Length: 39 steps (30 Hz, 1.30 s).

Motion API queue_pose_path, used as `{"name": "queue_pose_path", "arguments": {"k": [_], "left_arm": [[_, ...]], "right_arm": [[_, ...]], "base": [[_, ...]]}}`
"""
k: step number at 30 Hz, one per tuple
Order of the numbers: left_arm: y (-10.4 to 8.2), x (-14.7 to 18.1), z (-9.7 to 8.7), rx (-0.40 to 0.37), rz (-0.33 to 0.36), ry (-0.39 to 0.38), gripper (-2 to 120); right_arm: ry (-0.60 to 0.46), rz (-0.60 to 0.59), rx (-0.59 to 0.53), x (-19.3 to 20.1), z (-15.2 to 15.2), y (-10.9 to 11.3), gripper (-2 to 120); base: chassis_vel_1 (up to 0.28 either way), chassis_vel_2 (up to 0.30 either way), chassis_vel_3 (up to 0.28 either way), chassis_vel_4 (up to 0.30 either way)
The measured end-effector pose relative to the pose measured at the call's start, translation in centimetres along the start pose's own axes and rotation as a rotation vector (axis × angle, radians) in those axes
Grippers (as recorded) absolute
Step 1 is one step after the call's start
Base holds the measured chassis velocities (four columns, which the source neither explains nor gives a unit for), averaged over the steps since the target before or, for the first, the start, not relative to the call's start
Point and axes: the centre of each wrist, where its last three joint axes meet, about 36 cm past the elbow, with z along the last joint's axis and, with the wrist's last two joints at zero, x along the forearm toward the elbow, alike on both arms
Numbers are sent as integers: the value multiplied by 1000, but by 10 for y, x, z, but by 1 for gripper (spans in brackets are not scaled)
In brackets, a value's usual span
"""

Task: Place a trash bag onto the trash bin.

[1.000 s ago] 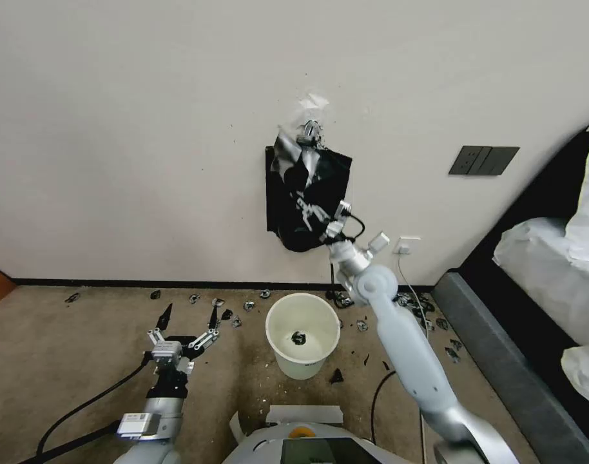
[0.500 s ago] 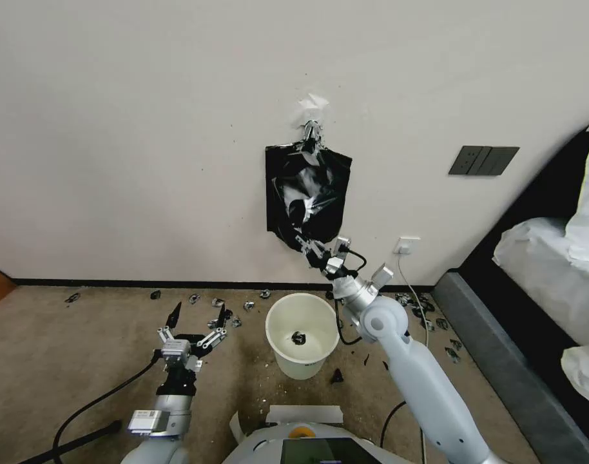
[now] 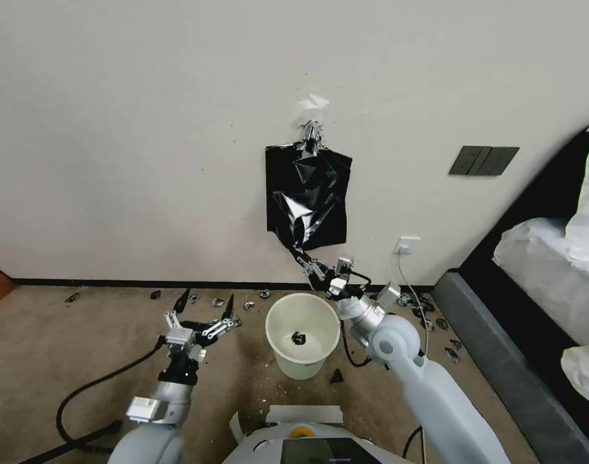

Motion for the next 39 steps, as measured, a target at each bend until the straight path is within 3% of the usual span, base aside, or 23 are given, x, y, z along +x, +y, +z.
{"name": "queue_pose_path", "arguments": {"k": [2,3,6,10,16,22,32,36,39], "left_arm": [[15,-21,-9,8,49,-15,100],[15,-21,-9,8,49,-15,100],[31,-50,-24,-7,144,-17,100],[42,-83,-37,-23,220,-29,100],[55,-108,-60,-53,262,-35,100],[63,-134,-57,-89,321,8,100],[55,-177,-74,-125,394,-21,100],[47,-200,-83,-176,434,-16,100],[41,-228,-96,-284,479,20,100]], "right_arm": [[22,-2,20,3,5,1,0],[22,-2,20,3,5,1,0],[39,0,45,3,9,-1,0],[42,1,64,2,11,-4,0],[77,-65,97,-16,23,-9,0],[92,-91,119,-25,31,-13,0],[36,-9,95,-34,14,-17,0],[29,14,109,-35,7,-20,0],[23,22,126,-35,2,-23,0]], "base": [[0,0,0,0],[0,0,0,0],[0,0,0,0],[0,0,0,0],[0,0,0,0],[0,0,0,0],[0,0,0,0],[0,0,0,0],[0,0,0,0]]}}
